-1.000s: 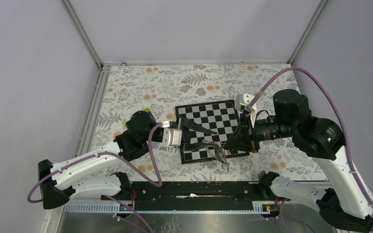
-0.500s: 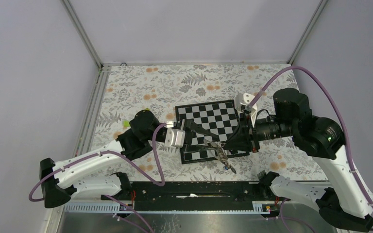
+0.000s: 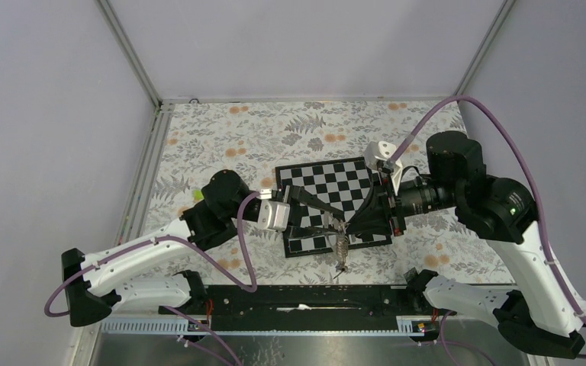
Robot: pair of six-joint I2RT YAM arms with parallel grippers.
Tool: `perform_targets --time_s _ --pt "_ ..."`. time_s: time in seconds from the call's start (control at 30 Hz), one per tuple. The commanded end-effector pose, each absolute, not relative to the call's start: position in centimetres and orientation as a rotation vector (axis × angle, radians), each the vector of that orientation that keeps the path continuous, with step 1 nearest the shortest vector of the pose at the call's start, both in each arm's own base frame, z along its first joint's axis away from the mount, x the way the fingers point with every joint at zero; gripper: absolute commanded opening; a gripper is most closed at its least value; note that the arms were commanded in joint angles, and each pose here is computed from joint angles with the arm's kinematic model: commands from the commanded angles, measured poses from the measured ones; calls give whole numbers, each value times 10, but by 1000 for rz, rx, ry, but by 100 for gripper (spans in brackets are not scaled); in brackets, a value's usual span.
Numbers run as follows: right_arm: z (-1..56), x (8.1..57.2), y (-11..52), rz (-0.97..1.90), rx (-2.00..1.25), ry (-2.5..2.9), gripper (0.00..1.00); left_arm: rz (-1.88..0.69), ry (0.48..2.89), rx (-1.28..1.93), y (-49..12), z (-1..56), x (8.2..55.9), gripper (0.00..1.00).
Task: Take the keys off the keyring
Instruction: Remove the key from the keyring.
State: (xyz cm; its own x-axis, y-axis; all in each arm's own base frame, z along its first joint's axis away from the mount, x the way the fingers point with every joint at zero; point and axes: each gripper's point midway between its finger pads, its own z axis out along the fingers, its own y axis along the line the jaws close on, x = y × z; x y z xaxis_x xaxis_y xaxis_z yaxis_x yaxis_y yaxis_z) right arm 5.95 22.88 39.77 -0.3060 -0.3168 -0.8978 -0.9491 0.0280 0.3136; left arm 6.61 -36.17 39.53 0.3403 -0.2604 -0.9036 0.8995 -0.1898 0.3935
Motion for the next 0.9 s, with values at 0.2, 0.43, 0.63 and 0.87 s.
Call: perform_targets --time_s 0.2,0.43,0.63,0.87 --pt "411 53 235 1376 -1321 1615 5 -1180 528 1360 -358 424 58 43" --pt "406 59 234 1324 -1312 1632 6 -1212 494 1365 -356 429 51 45" --pt "404 60 234 1319 -1314 1641 6 -1243 468 1385 -351 429 42 47" --pt "403 60 235 1326 -1316 1647 6 -1258 459 1402 -351 427 39 46"
